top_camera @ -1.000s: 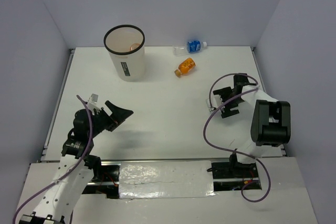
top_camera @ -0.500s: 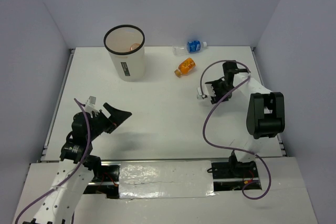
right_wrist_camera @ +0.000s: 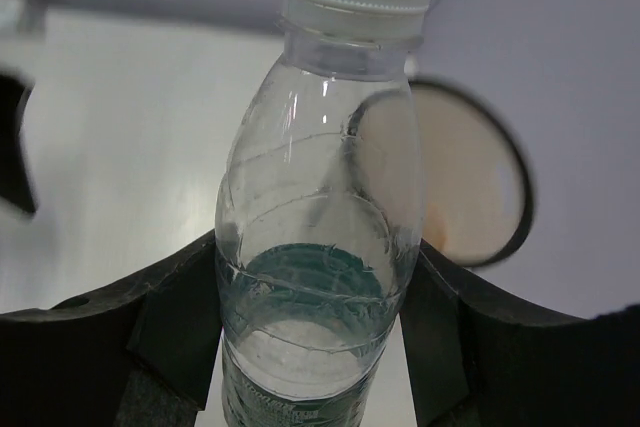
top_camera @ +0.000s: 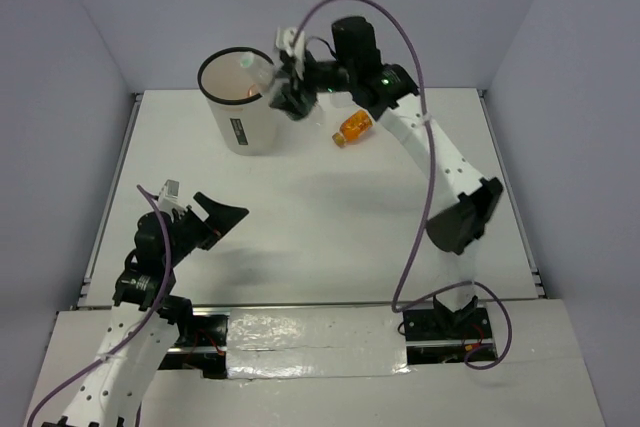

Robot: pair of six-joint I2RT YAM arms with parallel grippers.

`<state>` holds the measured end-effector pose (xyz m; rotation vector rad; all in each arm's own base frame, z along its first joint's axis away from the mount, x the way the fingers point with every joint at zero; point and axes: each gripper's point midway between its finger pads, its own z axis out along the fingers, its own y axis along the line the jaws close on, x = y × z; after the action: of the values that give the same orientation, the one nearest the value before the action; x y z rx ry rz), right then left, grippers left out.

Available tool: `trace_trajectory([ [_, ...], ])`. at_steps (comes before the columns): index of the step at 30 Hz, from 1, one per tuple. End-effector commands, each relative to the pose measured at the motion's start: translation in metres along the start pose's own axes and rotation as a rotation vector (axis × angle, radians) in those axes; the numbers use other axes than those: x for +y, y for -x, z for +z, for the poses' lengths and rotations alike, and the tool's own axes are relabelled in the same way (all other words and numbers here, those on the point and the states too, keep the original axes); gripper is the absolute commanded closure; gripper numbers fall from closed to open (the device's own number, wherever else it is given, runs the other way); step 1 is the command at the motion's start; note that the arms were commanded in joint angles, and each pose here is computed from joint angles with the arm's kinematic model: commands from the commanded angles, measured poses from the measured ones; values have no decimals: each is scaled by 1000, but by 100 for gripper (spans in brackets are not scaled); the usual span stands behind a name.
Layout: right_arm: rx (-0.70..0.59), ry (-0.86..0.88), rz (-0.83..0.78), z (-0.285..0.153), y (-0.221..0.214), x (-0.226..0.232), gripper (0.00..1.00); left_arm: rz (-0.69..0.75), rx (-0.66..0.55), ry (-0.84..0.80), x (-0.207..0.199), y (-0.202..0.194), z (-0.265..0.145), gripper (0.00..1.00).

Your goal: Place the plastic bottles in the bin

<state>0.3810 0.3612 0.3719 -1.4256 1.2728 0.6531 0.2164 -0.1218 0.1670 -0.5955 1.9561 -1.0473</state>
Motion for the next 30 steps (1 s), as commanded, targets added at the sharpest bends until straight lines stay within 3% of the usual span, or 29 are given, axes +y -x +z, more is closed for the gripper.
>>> trace_trajectory([
  [1,-175,-95,217,47,45,-38,66,62,-64,-62,-26,21,-3,3],
  [7,-477,-349,191,76,96,-84,72,79,-75,-59,-31,26,-6,3],
  [10,-520,-422,206,95,93,-95,75,87,-69,-61,-33,26,-6,3],
  [11,-572,-480,186,85,111,-107,75,90,-65,-61,-33,25,-6,3],
  [17,-613,-549,216,88,100,-118,76,112,-60,-63,-39,28,-11,3],
  [28,-746,-510,323,57,136,-119,75,96,-62,-98,-42,26,-8,3],
  [30,-787,-554,307,54,140,-125,70,100,-64,-95,-43,27,-10,3],
])
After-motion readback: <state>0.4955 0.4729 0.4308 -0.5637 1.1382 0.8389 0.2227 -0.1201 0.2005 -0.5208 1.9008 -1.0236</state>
